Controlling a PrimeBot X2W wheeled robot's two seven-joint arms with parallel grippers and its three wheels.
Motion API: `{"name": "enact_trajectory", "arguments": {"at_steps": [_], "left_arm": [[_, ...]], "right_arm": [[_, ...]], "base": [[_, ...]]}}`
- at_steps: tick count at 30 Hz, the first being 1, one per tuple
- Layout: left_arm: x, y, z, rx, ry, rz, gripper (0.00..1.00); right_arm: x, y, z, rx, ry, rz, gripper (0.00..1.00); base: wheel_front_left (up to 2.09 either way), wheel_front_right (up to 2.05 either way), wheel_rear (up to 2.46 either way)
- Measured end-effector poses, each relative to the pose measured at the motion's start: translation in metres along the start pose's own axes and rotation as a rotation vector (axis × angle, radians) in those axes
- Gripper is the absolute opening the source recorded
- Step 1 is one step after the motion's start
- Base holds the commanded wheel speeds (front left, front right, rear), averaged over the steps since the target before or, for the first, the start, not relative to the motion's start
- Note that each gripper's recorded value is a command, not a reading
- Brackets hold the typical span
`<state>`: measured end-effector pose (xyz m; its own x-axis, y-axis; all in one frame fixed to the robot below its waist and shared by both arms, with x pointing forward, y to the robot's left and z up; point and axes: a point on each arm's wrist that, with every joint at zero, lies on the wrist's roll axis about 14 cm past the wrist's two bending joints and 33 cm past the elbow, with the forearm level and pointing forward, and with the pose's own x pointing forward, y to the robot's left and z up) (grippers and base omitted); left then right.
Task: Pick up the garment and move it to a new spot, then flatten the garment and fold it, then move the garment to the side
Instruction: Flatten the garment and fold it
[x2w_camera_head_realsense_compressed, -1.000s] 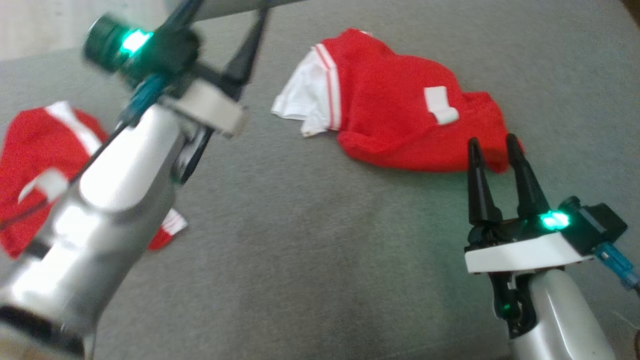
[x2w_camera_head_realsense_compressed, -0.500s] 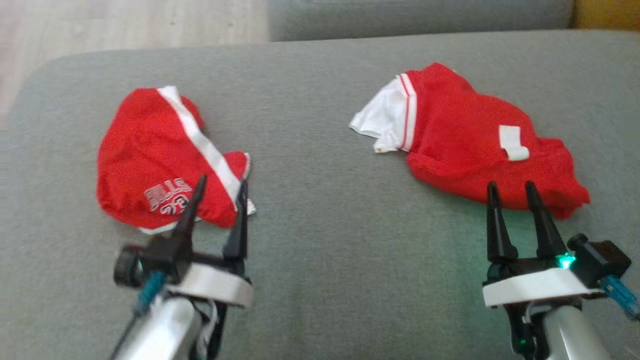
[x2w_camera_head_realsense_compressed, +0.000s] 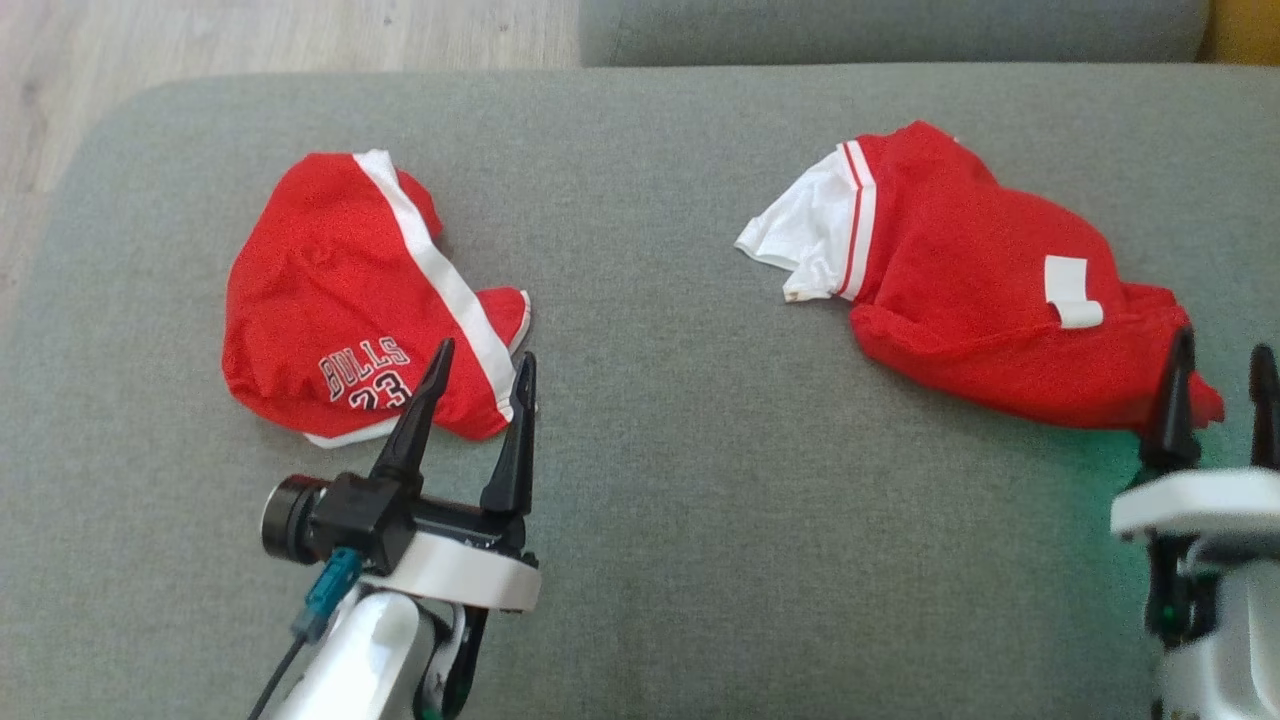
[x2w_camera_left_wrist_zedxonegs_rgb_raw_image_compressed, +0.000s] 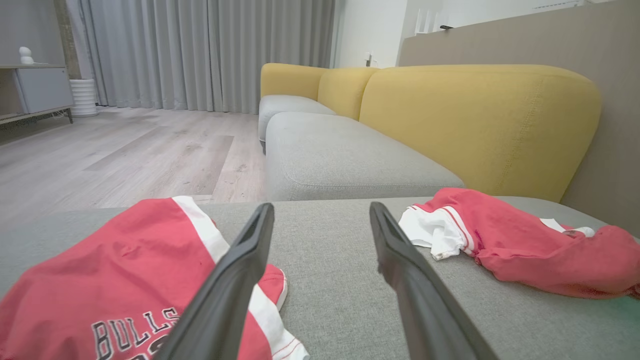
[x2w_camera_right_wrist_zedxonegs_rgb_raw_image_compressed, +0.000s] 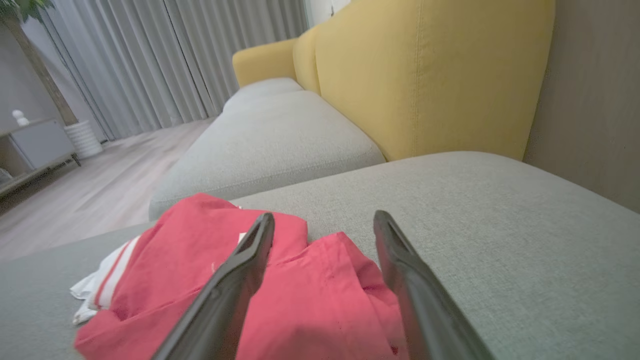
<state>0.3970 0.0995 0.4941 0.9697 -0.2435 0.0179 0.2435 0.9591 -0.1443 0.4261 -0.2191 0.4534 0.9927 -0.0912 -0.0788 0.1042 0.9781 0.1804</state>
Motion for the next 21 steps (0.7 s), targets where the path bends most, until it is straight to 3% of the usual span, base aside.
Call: {"name": "enact_trajectory", "arguments": {"at_steps": [6,16,17,18,19,21], "left_arm": [[0.009,-0.002,-0.011,-0.012,0.025,-0.016,1.0],[0.026,0.007,-0.017,-0.001,0.031,-0.012,1.0],[0.027,0.006,-0.017,-0.003,0.031,-0.012,1.0],[0.028,0.005,-0.018,-0.004,0.032,-0.014,1.0],[0.028,0.003,-0.018,-0.004,0.033,-0.021,1.0],[0.028,-0.002,-0.018,-0.011,0.033,-0.036,1.0]], "right_arm": [[0.029,0.0,-0.02,0.01,0.099,-0.026,1.0],[0.041,-0.002,-0.059,0.044,0.238,-0.053,1.0],[0.041,0.003,-0.061,0.049,0.245,-0.04,0.82],[0.041,0.008,-0.062,0.053,0.25,-0.026,0.25],[0.041,0.013,-0.063,0.048,0.251,-0.009,0.0],[0.041,0.02,-0.057,0.03,0.224,0.02,0.0]], "base": [[0.0,0.0,0.0],[0.0,0.0,0.0],[0.0,0.0,0.0],[0.0,0.0,0.0],[0.0,0.0,0.0],[0.0,0.0,0.0]]}}
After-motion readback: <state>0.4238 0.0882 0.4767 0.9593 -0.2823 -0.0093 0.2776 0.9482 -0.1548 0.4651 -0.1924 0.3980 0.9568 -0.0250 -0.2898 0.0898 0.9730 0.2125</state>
